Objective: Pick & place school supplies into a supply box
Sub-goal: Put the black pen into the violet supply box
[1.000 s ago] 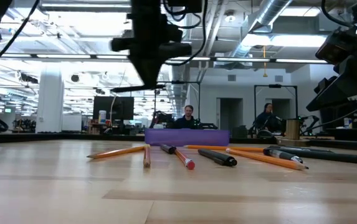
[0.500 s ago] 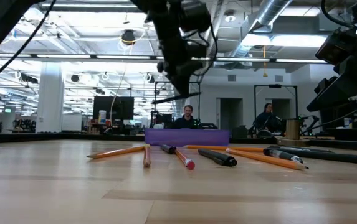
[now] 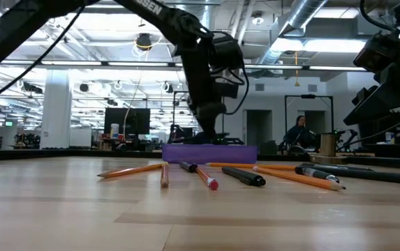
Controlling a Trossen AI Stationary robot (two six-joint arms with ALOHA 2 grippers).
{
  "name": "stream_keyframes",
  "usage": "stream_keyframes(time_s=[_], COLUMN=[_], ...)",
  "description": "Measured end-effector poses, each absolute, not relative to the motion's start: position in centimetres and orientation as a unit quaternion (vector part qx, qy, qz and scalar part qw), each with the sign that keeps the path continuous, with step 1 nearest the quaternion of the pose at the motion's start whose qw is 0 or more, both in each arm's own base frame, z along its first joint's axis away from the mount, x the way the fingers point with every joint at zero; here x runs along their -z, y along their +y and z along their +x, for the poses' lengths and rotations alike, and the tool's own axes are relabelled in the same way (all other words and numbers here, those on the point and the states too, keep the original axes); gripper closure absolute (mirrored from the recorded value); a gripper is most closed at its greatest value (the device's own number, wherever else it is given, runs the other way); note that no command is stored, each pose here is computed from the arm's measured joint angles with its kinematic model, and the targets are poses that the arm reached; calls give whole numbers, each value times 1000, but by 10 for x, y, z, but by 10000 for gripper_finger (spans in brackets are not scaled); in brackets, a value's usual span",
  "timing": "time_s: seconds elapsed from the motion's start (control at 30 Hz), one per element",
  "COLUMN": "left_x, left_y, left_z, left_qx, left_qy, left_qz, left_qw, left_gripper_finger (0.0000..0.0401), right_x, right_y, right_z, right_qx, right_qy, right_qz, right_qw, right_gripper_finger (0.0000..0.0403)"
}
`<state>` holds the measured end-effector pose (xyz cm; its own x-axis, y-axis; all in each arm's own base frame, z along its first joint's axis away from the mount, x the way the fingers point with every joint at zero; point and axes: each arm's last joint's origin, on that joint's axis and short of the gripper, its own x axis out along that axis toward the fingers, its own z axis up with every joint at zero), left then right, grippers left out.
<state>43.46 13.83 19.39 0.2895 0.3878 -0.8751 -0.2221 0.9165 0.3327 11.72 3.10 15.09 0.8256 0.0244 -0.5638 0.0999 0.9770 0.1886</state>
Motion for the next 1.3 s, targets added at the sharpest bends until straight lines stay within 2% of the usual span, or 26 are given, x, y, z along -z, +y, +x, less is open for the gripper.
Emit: stream_keyframes(time_s=[0.37,0.6,1.0,1.2,1.3], left_x=[-199,-220,-316,-326,-320], left_y=[135,131,72,33,19], left_z=[435,427,405,383,367], left_qx=[-220,-233,-132,-46,-30], left_qy=[557,534,403,353,321], left_qz=[73,11,-9,-15,-24], left_qw=[797,813,906,934,946], left_gripper_finger=[300,294,295,295,295], right_x=[-151,-151,-149,-144,-142], right_y=[31,31,26,25,25], right_z=[117,117,118,120,121], right_qx=[20,29,118,163,176], right_qy=[295,293,277,281,284], right_qz=[107,127,149,155,159], right_qw=[949,947,942,933,929], right_gripper_finger=[234,234,234,234,234])
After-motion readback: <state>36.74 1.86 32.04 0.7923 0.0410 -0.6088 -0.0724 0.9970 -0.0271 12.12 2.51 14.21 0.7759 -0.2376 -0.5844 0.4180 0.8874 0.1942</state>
